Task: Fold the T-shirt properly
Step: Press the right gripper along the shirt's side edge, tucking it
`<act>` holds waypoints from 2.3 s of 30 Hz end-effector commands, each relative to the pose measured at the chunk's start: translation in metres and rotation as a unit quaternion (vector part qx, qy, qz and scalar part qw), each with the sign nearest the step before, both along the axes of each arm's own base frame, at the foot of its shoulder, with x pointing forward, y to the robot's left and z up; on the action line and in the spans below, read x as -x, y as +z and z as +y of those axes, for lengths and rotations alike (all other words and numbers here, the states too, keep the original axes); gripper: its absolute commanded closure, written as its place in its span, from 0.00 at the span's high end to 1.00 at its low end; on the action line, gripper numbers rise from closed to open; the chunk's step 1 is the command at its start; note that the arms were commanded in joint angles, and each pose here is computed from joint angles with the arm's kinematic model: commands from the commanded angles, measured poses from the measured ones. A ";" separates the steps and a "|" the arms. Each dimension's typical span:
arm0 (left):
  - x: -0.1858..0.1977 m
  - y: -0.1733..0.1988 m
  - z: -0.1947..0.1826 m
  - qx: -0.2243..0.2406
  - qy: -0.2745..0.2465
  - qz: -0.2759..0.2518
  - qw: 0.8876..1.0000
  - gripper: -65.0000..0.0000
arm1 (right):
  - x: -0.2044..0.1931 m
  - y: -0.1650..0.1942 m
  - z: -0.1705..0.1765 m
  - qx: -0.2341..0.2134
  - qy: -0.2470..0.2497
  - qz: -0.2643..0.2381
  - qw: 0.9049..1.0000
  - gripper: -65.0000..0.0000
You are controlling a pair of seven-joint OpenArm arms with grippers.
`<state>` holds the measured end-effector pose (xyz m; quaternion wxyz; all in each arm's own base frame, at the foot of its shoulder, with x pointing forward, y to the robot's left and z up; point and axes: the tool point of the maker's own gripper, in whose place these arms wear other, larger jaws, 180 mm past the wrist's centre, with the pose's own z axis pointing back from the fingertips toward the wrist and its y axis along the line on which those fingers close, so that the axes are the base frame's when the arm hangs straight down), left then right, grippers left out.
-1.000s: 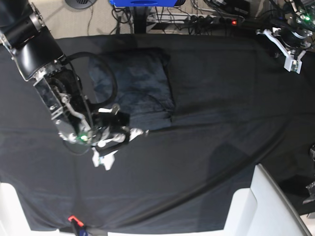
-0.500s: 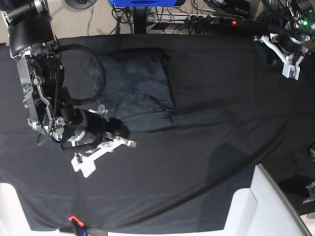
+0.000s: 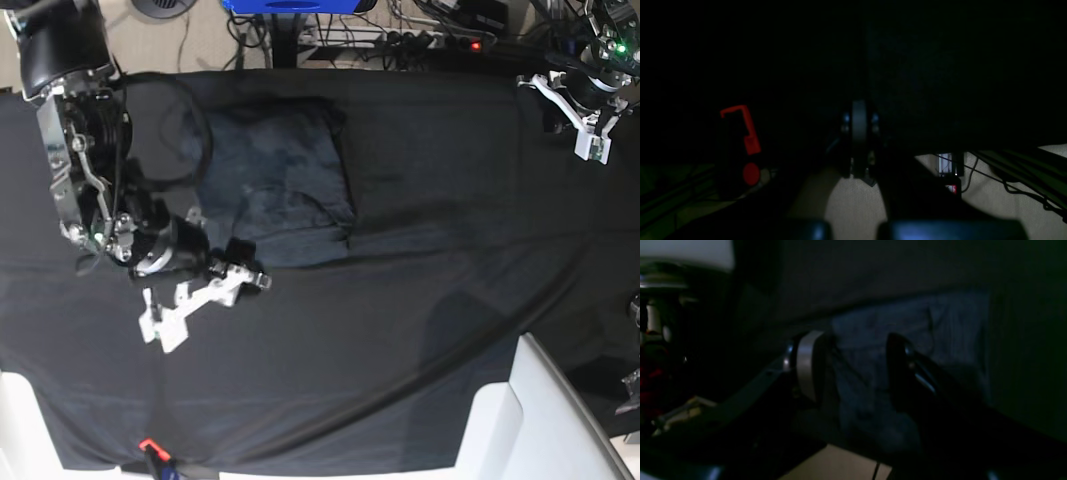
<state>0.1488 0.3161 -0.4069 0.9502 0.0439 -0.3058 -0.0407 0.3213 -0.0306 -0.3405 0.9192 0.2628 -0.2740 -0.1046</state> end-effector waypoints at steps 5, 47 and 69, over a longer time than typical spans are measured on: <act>-0.005 0.008 0.004 -0.007 -0.003 -0.013 1.000 0.00 | -0.027 -0.009 -0.008 0.020 0.006 -0.006 1.000 0.44; 0.001 0.000 0.005 0.000 0.003 -0.003 1.000 0.00 | -0.034 -0.094 -0.025 0.242 0.120 -0.027 0.962 0.52; 0.001 0.000 0.005 0.000 0.003 -0.003 1.000 0.00 | -0.034 -0.106 -0.033 0.250 0.111 -0.020 0.962 0.21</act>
